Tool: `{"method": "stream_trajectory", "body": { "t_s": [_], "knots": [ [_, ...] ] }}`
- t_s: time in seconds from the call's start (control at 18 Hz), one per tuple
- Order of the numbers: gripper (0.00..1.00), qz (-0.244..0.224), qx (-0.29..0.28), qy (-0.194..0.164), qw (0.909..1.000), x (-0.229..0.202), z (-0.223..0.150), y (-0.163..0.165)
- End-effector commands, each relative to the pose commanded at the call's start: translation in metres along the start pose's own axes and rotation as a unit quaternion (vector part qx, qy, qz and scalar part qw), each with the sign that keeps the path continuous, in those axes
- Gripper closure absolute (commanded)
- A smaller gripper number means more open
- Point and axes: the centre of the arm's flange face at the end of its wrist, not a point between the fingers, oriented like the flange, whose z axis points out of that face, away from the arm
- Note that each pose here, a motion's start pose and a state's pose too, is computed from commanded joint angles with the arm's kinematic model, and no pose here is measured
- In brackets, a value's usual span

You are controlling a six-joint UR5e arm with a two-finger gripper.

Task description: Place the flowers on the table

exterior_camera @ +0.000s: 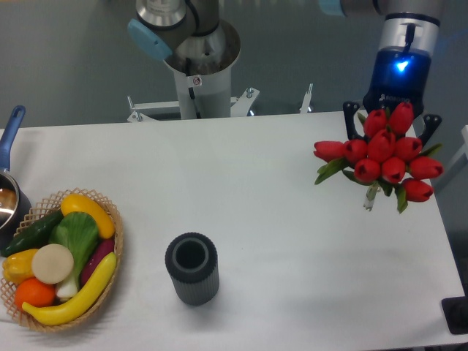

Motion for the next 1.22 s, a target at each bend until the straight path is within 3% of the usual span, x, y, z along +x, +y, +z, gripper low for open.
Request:
{"method": "stream_trajectory", "body": {
  "t_s": [0.33, 0.67, 1.0, 1.22],
  "knots": [
    [0.53, 0.067, -0.105, 0.006, 0.9922, 0.021, 0.045, 0.001],
    [0.53, 0.117, -0.199, 0.032, 0.9726, 0.032, 0.100, 0.026],
    [0.53, 0.140, -0.239, 0.062, 0.9587, 0.039, 0.142, 0.048],
    [0.53, 0.146, -0.245, 0.078, 0.9554, 0.041, 0.158, 0.059]
  ]
}}
